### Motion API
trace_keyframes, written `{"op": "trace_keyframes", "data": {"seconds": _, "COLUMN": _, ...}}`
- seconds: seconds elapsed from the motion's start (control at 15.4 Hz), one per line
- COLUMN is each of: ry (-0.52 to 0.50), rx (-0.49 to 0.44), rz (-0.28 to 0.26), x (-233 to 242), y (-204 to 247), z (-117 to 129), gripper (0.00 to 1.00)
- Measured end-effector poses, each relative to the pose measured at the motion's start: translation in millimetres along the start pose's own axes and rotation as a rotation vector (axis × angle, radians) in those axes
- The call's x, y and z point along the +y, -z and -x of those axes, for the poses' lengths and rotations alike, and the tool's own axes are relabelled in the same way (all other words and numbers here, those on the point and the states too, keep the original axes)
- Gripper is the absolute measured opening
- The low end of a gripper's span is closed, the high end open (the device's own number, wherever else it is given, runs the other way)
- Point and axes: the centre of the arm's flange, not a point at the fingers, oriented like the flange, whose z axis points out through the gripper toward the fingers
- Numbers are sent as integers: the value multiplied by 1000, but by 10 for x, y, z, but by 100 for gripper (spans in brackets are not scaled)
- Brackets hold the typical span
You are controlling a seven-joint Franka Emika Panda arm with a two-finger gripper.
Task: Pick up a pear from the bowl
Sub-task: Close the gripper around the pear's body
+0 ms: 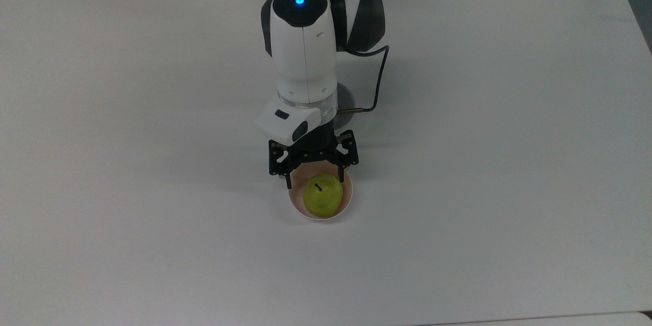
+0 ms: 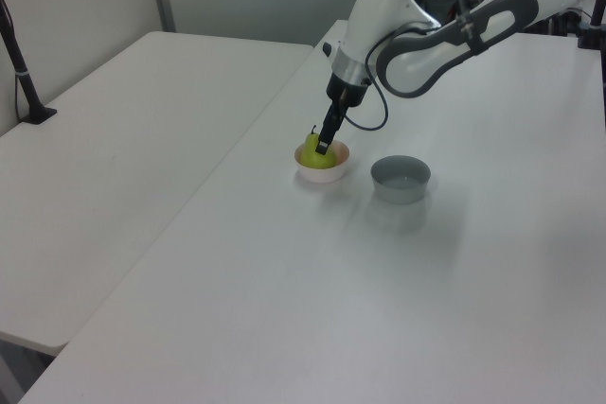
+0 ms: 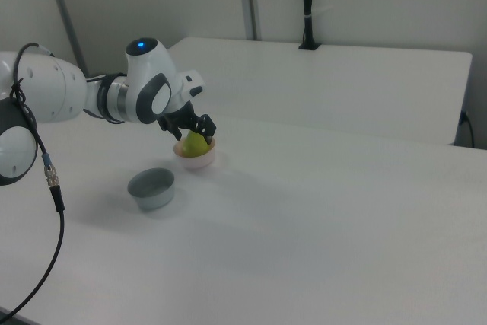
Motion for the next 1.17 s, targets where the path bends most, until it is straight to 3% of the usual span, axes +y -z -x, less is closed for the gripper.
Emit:
{"op": "trace_keyframes", "data": {"seconds": 0.32, "ry": -5, "rx": 39, "rz": -1, "x": -34, "y": -82, "z": -13, "gripper": 99}}
{"op": "trace_keyframes", "data": {"seconds": 0.71, "ry": -3, "rx": 40, "rz": -2, "x": -46, "y": -81, "z": -15, "gripper": 89}}
{"op": "trace_keyframes", "data": {"seconds": 1.17, "ry": 0, "rx": 27, "rz": -2, "x": -60, "y": -164, "z": 17, "gripper": 89}}
